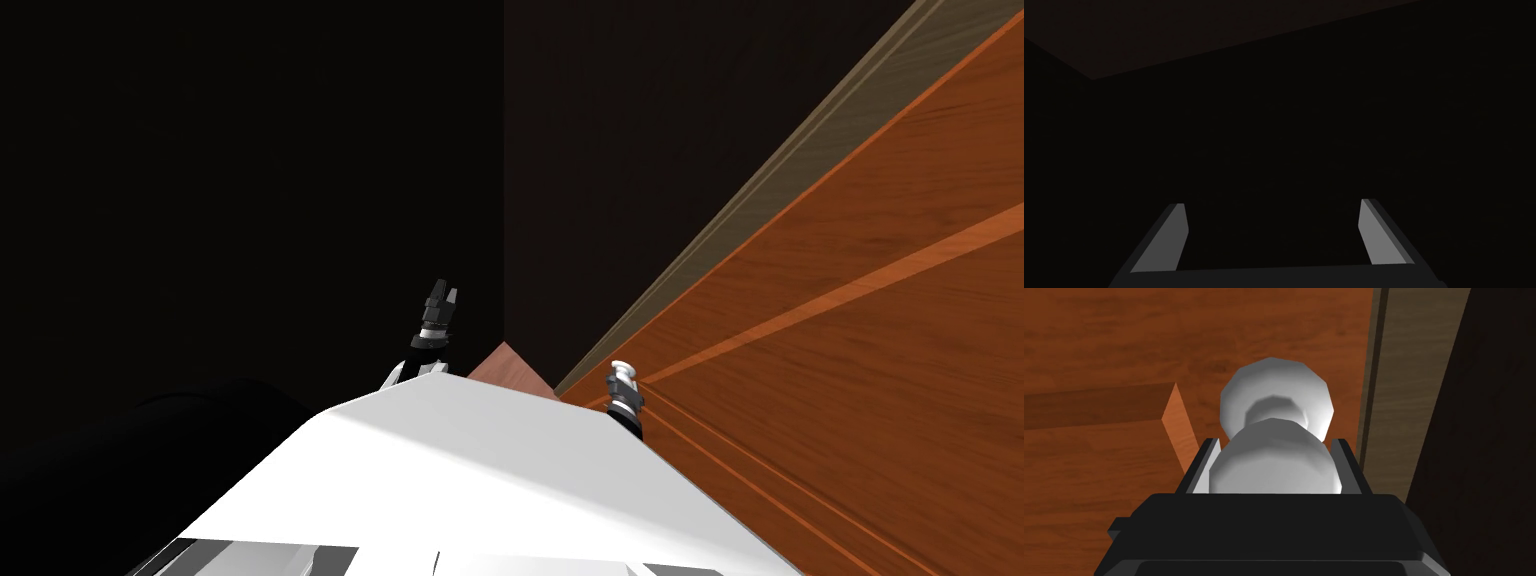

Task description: Pull the door open

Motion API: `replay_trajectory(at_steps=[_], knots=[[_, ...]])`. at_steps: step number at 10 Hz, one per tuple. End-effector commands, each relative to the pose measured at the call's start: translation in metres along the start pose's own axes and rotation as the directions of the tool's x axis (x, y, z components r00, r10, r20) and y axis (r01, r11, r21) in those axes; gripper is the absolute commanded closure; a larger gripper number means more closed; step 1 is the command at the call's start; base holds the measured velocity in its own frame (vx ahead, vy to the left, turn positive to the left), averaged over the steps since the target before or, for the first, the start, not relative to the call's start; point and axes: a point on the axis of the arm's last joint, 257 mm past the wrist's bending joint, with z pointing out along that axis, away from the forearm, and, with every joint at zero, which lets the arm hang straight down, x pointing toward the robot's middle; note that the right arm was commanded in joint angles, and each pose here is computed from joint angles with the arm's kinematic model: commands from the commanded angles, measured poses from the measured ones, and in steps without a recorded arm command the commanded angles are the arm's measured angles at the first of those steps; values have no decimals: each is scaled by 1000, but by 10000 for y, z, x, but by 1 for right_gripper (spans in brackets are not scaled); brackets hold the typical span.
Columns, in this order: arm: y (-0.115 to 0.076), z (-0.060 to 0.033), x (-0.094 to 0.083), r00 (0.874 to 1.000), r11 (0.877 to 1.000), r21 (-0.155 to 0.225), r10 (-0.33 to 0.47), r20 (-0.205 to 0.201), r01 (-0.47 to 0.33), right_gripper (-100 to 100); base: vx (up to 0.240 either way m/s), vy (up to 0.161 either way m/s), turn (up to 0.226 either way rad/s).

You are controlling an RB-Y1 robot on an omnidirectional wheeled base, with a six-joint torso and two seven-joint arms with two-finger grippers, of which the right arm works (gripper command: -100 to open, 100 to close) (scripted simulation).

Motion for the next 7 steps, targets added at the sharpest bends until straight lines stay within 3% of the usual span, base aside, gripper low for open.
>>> replay_trajectory(at_steps=[1, 4, 7], knots=[[5, 3, -8, 999, 999, -1, 45, 3, -45, 100, -18, -1, 15], [10, 17, -21, 992, 992, -3, 127, 6, -127, 100, -23, 1, 16], [17, 32, -37, 975, 975, -6, 220, 10, -220, 100, -28, 1, 21]])
